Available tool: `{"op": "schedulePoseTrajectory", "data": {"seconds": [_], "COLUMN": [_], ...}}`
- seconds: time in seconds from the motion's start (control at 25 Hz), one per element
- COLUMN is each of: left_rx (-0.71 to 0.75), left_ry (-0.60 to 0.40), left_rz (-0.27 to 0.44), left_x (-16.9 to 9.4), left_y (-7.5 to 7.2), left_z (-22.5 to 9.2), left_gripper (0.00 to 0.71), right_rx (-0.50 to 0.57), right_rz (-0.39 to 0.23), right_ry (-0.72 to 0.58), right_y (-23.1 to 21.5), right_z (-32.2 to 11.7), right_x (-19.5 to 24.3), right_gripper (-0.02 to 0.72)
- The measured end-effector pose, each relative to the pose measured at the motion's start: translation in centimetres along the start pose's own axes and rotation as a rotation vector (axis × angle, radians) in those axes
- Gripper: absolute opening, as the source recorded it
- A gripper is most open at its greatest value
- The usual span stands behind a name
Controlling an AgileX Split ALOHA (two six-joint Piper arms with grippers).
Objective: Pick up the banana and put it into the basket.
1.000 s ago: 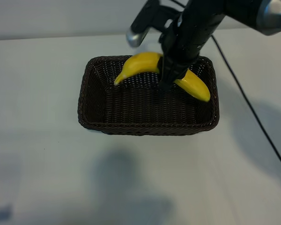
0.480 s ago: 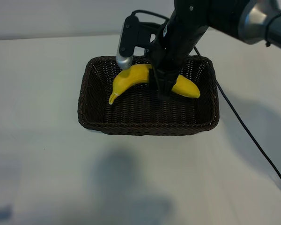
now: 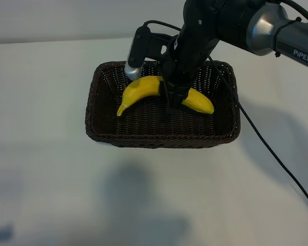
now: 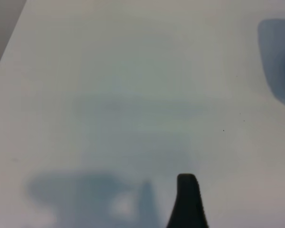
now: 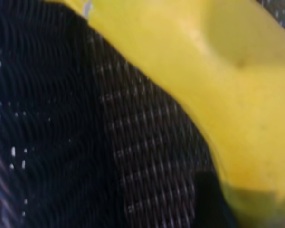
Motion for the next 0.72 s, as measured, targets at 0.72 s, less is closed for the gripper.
{"op": "schedulePoseTrajectory", "data": {"seconds": [0.72], "left_rx": [0.002], "left_ry": [0.000], "left_rz": [0.001], "left_x": [0.0], "left_y": [0.0], "left_z": [0.0], "left_gripper": [0.570], "right_rx": [0.113], "right_rz": [0.035], "right_ry": [0.024], "right_y": [-0.1], "right_z": [0.4], "right_x": [-1.2], "right_gripper": [0.613]}}
Point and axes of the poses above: a point on each arm's last joint axis where the gripper is mounted, x pointing out along that axis toward the gripper, y along the wrist's bending axis when the last joint is at zero, z = x × y, the point moved 1 cm from there along x, pointing out along that axis toward the gripper, and after that the axes turned 8 degrees about -x, right-handed, at the moved point
